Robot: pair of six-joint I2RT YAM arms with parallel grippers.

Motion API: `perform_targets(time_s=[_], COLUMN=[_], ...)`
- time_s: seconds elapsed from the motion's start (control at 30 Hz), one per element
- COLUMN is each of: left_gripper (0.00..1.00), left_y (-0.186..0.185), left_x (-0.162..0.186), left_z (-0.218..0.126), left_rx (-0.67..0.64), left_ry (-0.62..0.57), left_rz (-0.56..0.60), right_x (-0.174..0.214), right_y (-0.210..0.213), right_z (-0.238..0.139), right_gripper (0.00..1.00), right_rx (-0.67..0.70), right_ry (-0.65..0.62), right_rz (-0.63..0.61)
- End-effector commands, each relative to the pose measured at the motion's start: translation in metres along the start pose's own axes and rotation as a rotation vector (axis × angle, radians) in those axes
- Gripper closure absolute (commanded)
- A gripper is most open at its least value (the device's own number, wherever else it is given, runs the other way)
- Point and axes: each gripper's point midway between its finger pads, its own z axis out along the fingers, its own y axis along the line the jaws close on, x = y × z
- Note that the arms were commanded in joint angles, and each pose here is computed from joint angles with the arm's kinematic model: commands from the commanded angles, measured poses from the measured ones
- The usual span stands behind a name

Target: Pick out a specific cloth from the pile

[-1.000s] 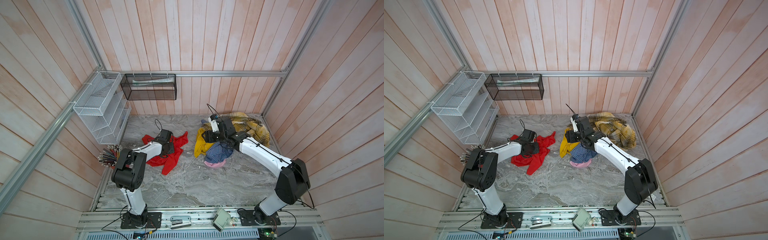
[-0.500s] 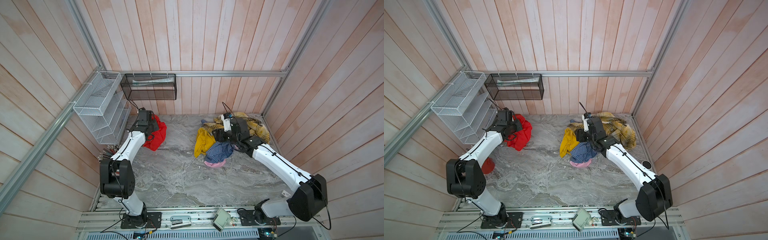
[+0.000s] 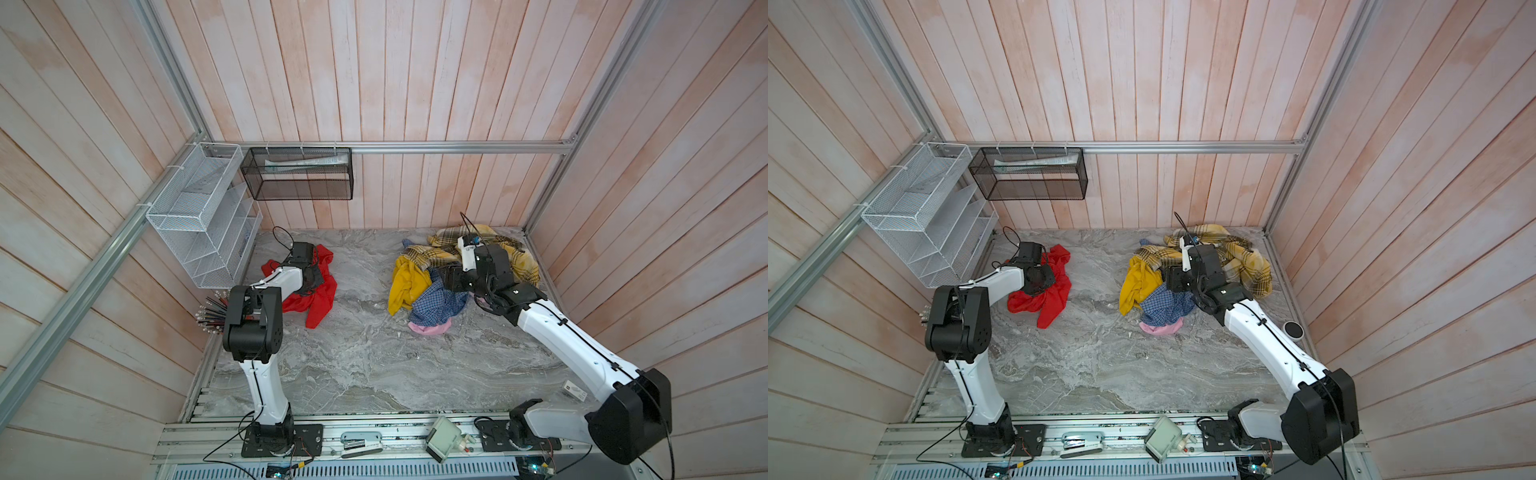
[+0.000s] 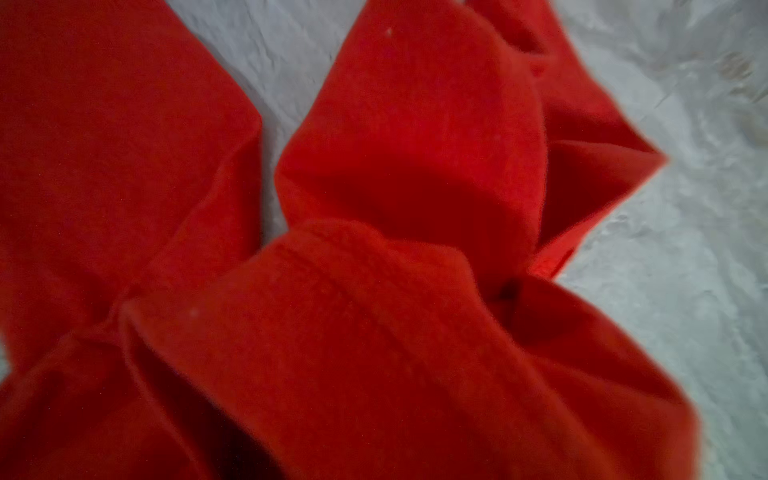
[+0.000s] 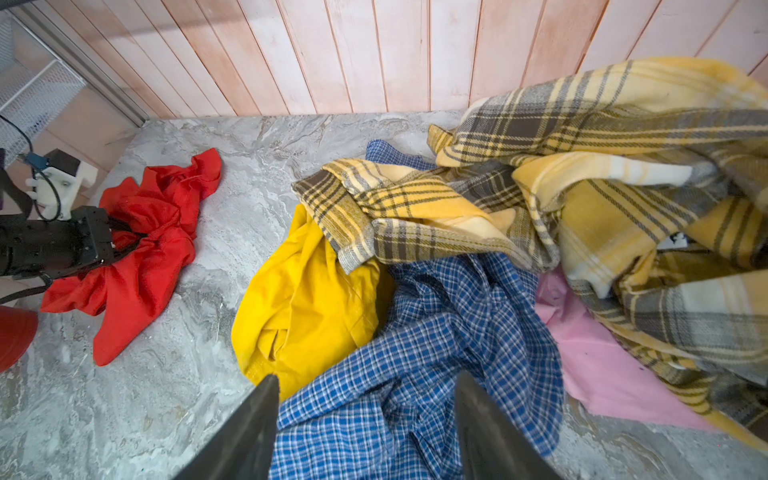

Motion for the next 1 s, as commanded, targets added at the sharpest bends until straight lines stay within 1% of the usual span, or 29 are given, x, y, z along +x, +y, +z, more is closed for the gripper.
perform_targets(time_s=[0.0, 0.03, 0.1, 0.13, 0.17, 0.2, 0.27, 0.37, 0.47, 0.53, 0.63, 0.77, 0.9, 0.97], left_gripper=[0.98, 0.91, 0.73, 0.65, 0.56, 0.49, 0.37, 0.20, 0.07, 0.04, 0.00, 0.00, 0.00, 0.00], left_y=[-0.006, -0.006, -0.005, -0.004, -0.004, -0.004, -0.004, -0.005, -0.008, -0.010, -0.010, -0.012, -0.011, -0.007], left_x=[0.006, 0.007, 0.008, 0.007, 0.007, 0.007, 0.008, 0.007, 0.003, -0.001, -0.004, -0.005, -0.003, -0.001], left_z=[0.003, 0.002, -0.002, -0.004, -0.006, -0.007, -0.010, -0.020, -0.035, -0.046, -0.060, -0.081, -0.105, -0.117], left_rx=[0.042, 0.041, 0.034, 0.035, 0.036, 0.036, 0.035, 0.029, 0.034, 0.040, 0.050, 0.077, 0.098, 0.103], left_ry=[0.017, 0.014, 0.007, 0.001, 0.001, 0.002, 0.006, -0.013, -0.062, -0.091, -0.112, -0.158, -0.218, -0.257], left_rz=[-0.022, -0.020, -0.014, -0.012, -0.006, -0.002, 0.006, 0.021, 0.046, 0.055, 0.072, 0.096, 0.124, 0.131], right_x=[-0.007, -0.009, -0.013, -0.015, -0.016, -0.016, -0.019, -0.025, -0.025, -0.023, -0.018, -0.014, 0.003, 0.013], right_y=[-0.007, -0.010, -0.017, -0.022, -0.028, -0.034, -0.047, -0.063, -0.084, -0.094, -0.109, -0.126, -0.142, -0.153], right_z=[-0.016, -0.020, -0.028, -0.031, -0.035, -0.037, -0.045, -0.059, -0.070, -0.074, -0.077, -0.083, -0.083, -0.081], right_gripper=[0.29, 0.28, 0.26, 0.25, 0.25, 0.24, 0.23, 0.19, 0.16, 0.15, 0.14, 0.14, 0.13, 0.13], right_rx=[0.016, 0.018, 0.027, 0.032, 0.039, 0.048, 0.070, 0.104, 0.142, 0.160, 0.201, 0.264, 0.332, 0.377], right_ry=[-0.060, -0.079, -0.113, -0.124, -0.132, -0.135, -0.161, -0.213, -0.283, -0.323, -0.356, -0.423, -0.492, -0.509], right_rz=[-0.018, -0.018, -0.012, -0.006, -0.002, 0.001, 0.005, -0.008, -0.031, -0.042, -0.026, -0.029, -0.056, -0.044])
